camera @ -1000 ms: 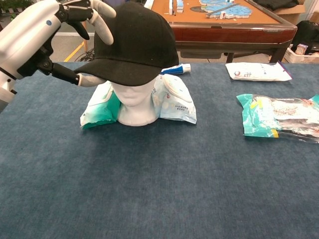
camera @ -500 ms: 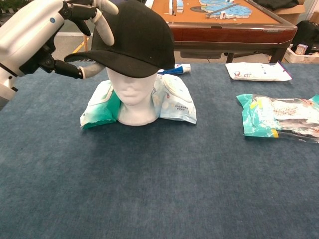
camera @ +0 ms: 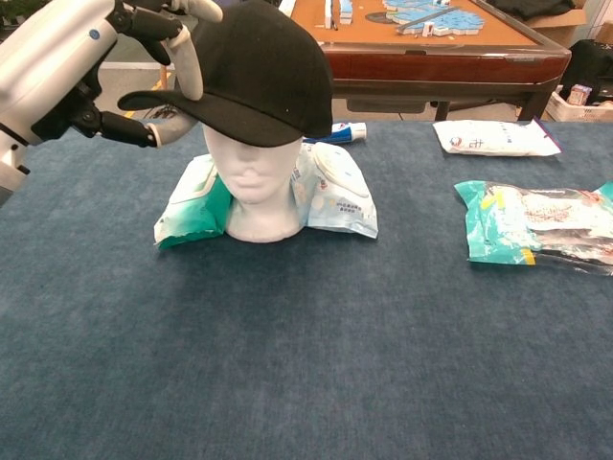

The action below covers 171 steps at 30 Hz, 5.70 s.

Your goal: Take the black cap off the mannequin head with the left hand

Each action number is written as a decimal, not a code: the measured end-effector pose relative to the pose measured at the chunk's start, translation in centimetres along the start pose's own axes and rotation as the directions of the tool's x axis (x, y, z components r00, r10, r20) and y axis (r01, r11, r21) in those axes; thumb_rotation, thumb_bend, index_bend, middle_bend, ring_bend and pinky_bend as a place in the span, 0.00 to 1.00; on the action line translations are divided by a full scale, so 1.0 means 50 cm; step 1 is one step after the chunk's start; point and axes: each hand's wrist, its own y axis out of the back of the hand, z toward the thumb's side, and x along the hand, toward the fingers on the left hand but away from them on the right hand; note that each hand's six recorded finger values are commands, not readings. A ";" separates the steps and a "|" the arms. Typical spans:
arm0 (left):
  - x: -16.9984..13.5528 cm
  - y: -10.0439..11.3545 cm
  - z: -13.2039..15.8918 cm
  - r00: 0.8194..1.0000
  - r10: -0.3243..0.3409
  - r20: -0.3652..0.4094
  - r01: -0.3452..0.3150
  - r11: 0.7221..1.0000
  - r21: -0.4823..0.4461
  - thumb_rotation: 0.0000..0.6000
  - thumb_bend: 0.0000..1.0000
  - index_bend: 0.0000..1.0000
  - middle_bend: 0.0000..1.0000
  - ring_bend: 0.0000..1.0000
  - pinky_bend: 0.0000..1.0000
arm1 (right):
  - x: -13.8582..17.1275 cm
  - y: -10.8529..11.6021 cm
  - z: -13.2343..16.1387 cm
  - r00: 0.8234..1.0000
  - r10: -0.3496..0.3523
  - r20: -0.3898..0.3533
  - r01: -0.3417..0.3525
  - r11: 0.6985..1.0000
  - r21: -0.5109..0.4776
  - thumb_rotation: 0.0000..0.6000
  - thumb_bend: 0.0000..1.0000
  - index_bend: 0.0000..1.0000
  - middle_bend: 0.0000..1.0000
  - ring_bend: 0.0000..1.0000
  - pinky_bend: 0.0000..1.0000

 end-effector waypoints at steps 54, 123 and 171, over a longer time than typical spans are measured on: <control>0.099 0.077 0.067 0.995 0.100 0.006 -0.100 0.993 0.054 1.00 0.30 0.62 0.18 0.14 0.32 | 0.004 -0.001 0.005 1.000 0.003 -0.013 -0.003 1.000 0.000 1.00 0.00 0.18 0.25 0.15 0.42; 0.176 0.140 -0.208 0.974 0.200 -0.106 -0.125 0.864 0.487 1.00 0.30 0.64 0.18 0.14 0.29 | -0.007 -0.013 0.005 0.999 0.032 -0.007 -0.032 0.999 0.006 1.00 0.00 0.18 0.25 0.15 0.42; -0.273 0.096 -0.247 0.943 -0.246 -0.225 0.333 0.685 0.648 1.00 0.22 0.41 0.09 0.05 0.19 | -0.007 -0.024 0.017 0.999 0.043 -0.013 -0.043 0.999 0.027 1.00 0.00 0.18 0.25 0.15 0.42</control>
